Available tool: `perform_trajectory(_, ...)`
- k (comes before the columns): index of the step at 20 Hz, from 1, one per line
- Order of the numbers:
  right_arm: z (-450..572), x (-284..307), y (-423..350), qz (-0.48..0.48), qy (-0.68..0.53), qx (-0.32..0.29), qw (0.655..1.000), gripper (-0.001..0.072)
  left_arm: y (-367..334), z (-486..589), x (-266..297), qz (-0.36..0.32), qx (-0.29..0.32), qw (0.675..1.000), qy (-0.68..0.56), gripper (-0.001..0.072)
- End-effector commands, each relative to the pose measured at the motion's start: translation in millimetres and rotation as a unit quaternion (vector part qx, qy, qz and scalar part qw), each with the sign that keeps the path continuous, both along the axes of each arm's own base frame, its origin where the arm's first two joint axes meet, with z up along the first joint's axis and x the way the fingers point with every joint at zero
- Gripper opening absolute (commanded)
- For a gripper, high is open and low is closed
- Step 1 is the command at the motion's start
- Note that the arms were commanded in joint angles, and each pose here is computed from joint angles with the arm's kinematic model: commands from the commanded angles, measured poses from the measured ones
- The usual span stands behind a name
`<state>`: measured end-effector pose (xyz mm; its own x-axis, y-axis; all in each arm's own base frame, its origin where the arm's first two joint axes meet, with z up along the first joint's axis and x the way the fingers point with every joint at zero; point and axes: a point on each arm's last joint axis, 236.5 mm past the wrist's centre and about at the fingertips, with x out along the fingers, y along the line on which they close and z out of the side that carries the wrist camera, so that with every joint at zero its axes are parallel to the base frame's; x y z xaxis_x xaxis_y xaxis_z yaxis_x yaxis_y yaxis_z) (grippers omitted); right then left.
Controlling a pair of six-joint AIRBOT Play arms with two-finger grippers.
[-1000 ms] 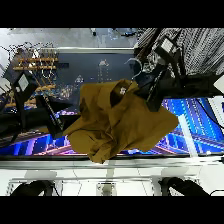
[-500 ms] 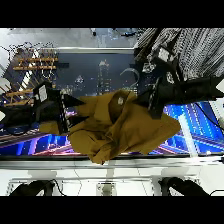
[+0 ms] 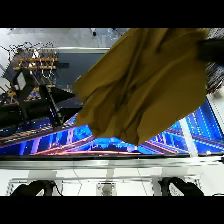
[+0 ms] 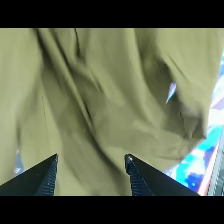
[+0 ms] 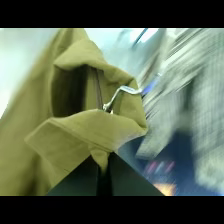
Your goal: Fold the clothes and pants, and hang the long-sleeved shirts on hangers.
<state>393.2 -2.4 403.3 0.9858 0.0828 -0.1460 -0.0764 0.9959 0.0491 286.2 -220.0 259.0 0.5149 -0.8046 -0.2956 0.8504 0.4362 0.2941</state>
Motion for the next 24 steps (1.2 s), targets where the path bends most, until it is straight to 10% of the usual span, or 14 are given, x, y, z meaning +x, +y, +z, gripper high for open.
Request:
perform_trajectory(1, 83.9, -40.1, -73.8, -0.119, -0.115, 0.064, 0.984, 0.0027, 3.2, 8.1, -4.1, 0.01, -0.013, 1.0, 0.003, 0.0502)
perform_trajectory(12, 137.2, -167.4, -231.1, -0.396, -0.22, 0.156, 0.878, 0.0027, 3.0, 8.2, -4.3, 0.011, -0.014, 1.0, 0.005, 0.0502)
perform_trajectory(24, 152.0, -170.9, -249.5, -0.395, -0.283, 0.215, 0.847, 0.0027, 1.6, 5.9, -7.9, 0.003, -0.011, 1.0, 0.01, 0.0502)
